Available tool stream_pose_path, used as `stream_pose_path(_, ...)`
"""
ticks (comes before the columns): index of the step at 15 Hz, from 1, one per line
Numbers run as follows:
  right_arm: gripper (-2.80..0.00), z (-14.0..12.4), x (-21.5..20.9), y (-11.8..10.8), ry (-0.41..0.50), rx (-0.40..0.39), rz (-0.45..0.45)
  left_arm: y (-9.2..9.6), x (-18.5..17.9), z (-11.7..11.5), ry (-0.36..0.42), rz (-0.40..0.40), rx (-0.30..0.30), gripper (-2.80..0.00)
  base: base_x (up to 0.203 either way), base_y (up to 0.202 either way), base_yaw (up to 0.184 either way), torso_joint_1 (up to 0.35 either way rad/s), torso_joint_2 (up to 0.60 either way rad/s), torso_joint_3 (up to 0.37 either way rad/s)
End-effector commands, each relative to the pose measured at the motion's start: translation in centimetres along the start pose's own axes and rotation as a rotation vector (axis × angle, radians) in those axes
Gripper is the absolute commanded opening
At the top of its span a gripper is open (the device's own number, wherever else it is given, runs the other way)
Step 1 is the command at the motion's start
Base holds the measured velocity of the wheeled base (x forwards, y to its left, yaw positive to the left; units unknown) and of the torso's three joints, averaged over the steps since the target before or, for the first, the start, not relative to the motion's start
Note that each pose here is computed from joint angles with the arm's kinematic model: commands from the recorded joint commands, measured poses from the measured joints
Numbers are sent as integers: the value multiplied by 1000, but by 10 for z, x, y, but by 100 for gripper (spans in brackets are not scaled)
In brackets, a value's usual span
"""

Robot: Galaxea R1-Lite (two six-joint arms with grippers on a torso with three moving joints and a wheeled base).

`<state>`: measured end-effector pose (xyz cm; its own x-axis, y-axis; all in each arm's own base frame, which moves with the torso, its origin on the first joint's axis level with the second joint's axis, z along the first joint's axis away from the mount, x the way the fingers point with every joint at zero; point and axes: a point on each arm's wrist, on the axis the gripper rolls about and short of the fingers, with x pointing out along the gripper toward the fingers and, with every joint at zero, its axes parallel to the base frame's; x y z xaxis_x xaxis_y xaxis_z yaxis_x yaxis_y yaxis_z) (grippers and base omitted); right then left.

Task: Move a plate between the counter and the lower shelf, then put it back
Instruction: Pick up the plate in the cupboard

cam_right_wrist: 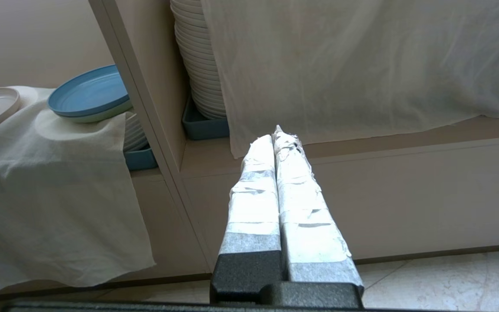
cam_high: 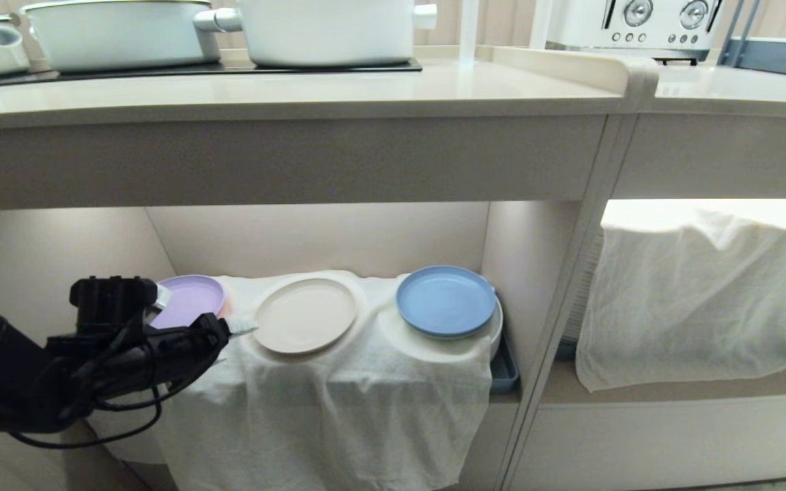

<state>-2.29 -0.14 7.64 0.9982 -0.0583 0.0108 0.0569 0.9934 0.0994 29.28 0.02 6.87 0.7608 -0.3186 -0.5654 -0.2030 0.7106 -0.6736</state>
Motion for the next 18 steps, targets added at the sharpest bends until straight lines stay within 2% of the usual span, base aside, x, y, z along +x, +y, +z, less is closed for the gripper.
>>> stream_pose_path(1,-280,0,0,0,0,1,0,3,7,-1,13,8,-9,0,0,0,0,0,0,0)
stream_pose_path(14,-280,0,0,0,2,1,0,-5,40,16,34,2,1,0,0,0,0,0,0,0)
stream_pose_path(18,-280,0,0,0,0,1,0,-6,50,14,52,-1,8,0,0,0,0,0,0,0)
